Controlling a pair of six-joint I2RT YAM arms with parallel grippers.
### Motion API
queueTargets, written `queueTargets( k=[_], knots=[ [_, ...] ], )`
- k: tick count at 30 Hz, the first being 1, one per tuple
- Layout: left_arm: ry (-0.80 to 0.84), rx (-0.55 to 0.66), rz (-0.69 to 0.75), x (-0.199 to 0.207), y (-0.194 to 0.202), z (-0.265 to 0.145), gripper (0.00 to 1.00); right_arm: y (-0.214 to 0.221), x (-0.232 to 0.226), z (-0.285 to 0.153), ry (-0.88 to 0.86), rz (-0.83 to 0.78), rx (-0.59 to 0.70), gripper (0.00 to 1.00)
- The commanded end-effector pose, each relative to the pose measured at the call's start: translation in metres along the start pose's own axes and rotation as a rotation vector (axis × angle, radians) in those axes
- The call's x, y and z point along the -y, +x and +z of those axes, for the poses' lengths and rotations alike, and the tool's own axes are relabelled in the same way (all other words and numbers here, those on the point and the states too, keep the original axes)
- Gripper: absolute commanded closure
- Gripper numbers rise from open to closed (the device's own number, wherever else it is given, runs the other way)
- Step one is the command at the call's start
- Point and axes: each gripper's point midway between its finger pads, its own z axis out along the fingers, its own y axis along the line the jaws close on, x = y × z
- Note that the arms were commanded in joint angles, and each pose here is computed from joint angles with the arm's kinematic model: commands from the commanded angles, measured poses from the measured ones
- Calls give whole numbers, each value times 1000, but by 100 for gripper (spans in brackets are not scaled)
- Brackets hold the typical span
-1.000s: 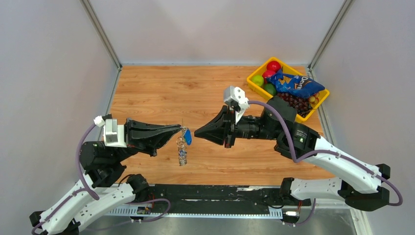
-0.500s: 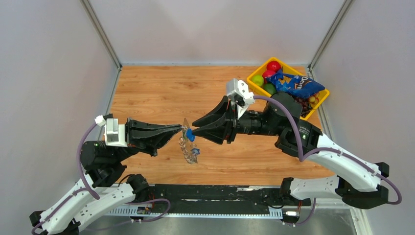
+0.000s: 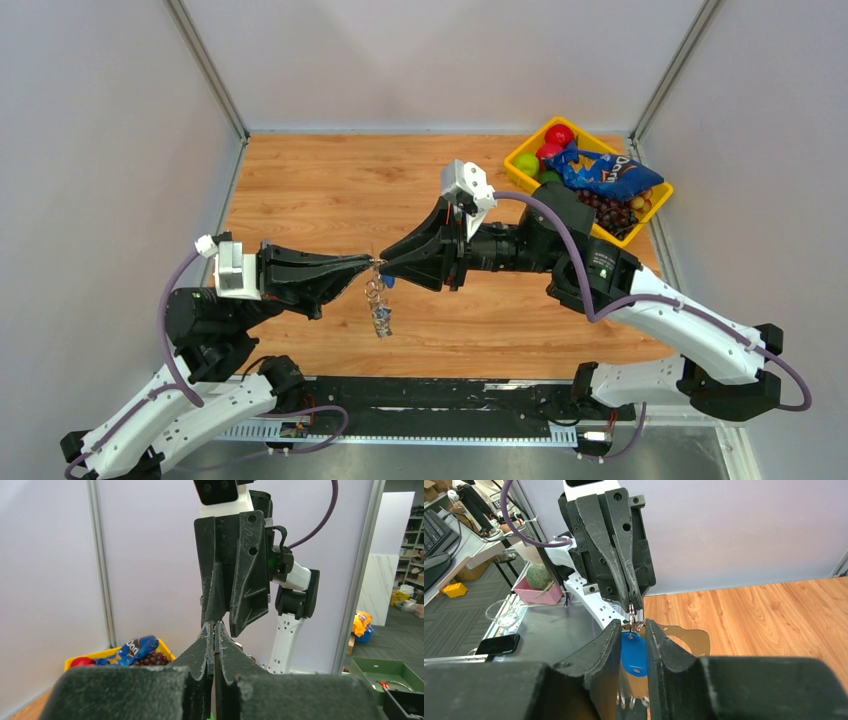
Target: Put the keys on the keyring
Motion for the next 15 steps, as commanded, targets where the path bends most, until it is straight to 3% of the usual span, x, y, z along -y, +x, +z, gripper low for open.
queueTargets(
  k=[1,3,5,15],
  knots=[
    [24,63,30,8,-23,1,100,-26,-11,-2,-34,-41,62,76],
    [23,63,31,7,-23,1,100,-26,-11,-2,-37,-48,63,84],
    [22,62,32,7,-22,1,100,-25,-12,-2,-42,-52,58,99],
    [18,82,46,7,-30,2,100,-6,-8,-11,-8,-34,50,100]
  ],
)
